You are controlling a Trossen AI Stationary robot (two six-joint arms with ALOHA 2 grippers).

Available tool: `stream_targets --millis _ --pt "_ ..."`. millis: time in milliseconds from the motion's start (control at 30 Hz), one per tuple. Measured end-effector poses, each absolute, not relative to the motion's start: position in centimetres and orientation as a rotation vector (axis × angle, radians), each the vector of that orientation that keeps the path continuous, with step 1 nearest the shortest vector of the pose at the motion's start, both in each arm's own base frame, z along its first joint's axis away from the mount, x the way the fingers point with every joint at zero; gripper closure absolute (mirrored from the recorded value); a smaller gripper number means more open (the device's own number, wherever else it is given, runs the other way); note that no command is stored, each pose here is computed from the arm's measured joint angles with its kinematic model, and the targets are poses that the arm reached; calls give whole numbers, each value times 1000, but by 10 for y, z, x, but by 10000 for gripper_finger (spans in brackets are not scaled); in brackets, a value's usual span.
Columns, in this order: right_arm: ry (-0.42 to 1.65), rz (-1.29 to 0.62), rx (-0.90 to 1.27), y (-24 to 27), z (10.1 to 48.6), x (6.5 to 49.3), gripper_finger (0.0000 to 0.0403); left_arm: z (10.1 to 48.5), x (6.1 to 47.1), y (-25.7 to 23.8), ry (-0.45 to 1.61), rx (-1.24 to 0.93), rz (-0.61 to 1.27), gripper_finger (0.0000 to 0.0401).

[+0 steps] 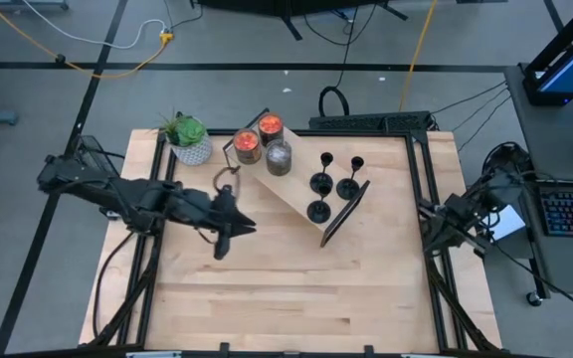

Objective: Pick & Place candle stick holders
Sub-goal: Return to Home Position

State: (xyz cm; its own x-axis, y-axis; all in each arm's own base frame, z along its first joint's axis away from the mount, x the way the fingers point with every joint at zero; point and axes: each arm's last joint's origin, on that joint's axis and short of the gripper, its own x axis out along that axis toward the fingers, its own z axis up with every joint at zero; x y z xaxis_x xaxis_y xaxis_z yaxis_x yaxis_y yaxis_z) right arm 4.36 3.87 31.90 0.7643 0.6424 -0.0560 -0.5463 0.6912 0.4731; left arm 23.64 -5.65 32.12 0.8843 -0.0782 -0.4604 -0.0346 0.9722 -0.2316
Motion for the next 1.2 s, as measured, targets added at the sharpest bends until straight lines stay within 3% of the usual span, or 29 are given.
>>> stream_targets --millis 533,900,1200 --pt "108 678 396 54 291 60 397 274 147 -36 201 -253 -73 329" --pt "93 710 521 69 243 76 397 239 141 -35 108 -277 -134 329" --pt "50 828 555 74 211 80 397 235 142 -31 103 -221 -162 329"
